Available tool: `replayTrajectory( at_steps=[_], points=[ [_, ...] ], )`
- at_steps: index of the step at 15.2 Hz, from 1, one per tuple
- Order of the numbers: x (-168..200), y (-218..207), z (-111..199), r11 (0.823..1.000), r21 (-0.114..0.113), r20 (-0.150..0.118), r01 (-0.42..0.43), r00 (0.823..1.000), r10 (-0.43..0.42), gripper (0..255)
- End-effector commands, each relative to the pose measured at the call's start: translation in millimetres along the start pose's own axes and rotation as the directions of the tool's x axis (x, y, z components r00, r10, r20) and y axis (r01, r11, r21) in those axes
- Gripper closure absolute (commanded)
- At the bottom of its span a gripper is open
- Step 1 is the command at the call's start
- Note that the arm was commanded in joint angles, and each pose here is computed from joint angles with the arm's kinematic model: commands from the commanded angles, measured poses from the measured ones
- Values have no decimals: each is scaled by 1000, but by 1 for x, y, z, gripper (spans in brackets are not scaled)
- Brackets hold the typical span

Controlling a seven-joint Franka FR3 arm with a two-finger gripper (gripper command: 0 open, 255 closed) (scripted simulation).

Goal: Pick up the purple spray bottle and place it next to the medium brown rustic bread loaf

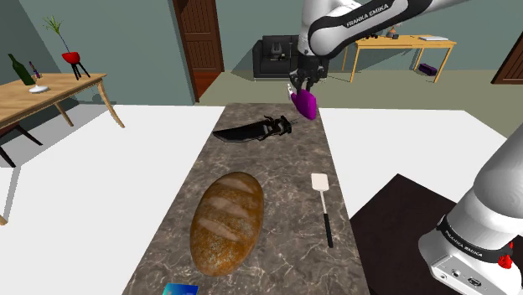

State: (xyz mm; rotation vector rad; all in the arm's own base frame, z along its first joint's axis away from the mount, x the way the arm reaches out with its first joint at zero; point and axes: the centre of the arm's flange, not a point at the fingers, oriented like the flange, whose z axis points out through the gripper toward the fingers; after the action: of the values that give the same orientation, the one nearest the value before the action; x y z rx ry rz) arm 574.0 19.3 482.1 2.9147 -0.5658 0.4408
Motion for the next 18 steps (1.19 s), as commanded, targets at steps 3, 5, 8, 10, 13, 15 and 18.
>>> replayTrajectory(
  at_steps=[3, 5, 8, 10, 13, 15, 18],
  points=[
    [7, 1, -20, 1000, 0, 0, 0, 1000, 0, 255],
    [10, 2, -30, 1000, 0, 0, 0, 1000, 0, 255],
    [15, 3, -45, 1000, 0, 0, 0, 1000, 0, 255],
    [18, 4, -55, 1000, 0, 0, 0, 1000, 0, 255],
    [23, 5, -70, 1000, 0, 0, 0, 1000, 0, 255],
    [27, 6, -80, 1000, 0, 0, 0, 1000, 0, 255],
    [32, 8, -95, 1000, 0, 0, 0, 1000, 0, 255]
  ],
)
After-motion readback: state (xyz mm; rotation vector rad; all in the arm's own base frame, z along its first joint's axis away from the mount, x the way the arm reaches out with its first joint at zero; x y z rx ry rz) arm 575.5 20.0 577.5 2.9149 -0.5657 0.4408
